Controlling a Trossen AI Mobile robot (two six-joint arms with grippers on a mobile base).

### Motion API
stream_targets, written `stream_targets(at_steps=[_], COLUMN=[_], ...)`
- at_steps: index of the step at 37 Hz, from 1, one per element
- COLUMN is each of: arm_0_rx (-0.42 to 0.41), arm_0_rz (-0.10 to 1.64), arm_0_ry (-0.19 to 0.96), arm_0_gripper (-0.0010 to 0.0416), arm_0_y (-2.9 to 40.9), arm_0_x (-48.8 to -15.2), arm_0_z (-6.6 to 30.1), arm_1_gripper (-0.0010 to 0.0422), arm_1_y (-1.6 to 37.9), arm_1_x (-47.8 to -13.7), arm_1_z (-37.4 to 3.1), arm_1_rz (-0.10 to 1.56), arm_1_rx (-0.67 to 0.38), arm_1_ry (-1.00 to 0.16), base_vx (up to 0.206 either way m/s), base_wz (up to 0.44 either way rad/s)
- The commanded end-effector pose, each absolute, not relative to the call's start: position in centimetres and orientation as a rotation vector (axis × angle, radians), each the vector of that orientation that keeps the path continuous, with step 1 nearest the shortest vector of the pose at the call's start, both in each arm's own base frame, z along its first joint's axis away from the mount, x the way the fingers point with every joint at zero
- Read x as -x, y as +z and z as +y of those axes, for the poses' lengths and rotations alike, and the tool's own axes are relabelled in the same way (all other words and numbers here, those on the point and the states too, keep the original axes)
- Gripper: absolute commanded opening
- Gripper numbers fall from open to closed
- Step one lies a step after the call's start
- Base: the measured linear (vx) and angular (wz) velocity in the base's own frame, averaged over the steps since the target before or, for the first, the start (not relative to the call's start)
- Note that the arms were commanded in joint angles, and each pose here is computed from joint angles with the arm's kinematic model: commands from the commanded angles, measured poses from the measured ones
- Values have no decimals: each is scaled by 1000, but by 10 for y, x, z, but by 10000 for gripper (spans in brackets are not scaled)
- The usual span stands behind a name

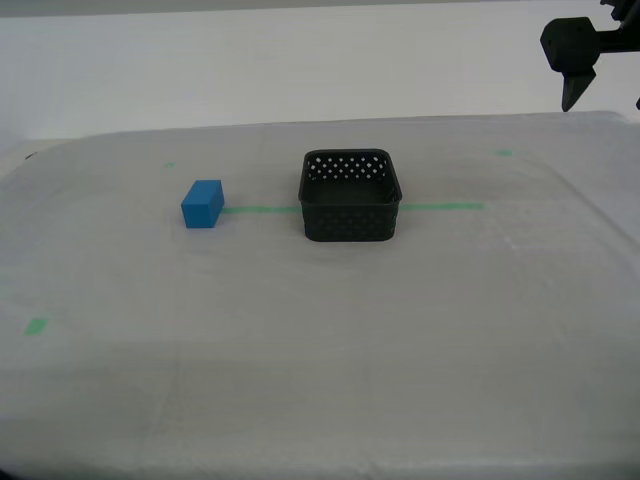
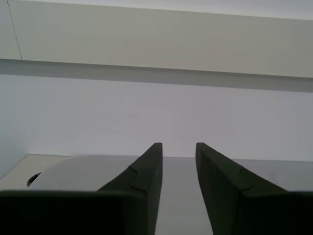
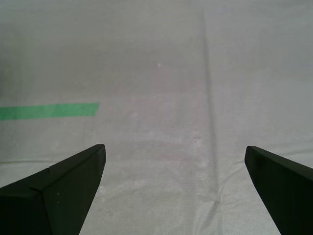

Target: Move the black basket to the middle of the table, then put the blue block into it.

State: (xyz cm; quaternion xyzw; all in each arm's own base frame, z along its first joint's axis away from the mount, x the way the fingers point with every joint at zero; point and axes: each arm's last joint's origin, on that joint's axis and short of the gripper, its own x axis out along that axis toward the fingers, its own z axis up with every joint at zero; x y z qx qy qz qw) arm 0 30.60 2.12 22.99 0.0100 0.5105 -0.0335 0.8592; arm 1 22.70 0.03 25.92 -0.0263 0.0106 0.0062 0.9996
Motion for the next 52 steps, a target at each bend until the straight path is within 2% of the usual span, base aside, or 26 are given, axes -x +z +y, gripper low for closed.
stream_targets(at_steps=[1, 11, 16, 25, 29, 34, 38, 41, 52], arm_0_rx=[-19, -19, -19, -19, -19, -19, -19, -19, -19], arm_0_rz=[1070, 1070, 1070, 1070, 1070, 1070, 1070, 1070, 1070], arm_0_ry=[-72, -72, -72, -72, -72, -72, -72, -72, -72], arm_0_gripper=[399, 398, 399, 399, 399, 399, 399, 399, 398], arm_0_y=[230, 230, 230, 230, 230, 230, 230, 230, 230], arm_0_x=[-306, -306, -306, -306, -306, -306, -306, -306, -306], arm_0_z=[22, 22, 22, 22, 22, 22, 22, 22, 22], arm_1_gripper=[156, 338, 407, 365, 372, 407, 392, 405, 401], arm_1_y=[259, 263, 265, 271, 277, 284, 287, 290, 299], arm_1_x=[-227, -228, -228, -231, -232, -232, -232, -231, -227], arm_1_z=[0, 0, -2, -3, -3, -3, -3, -3, -3], arm_1_rz=[21, 10, 8, 131, 201, 266, 315, 350, 453], arm_1_rx=[64, 44, 45, 112, 109, 109, 110, 111, 147], arm_1_ry=[8, 5, -61, -73, -80, -75, -73, -70, -50], base_vx=[0, 0, 0, 0, 0, 0, 0, 0, 0], base_wz=[0, 0, 0, 0, 0, 0, 0, 0, 0])
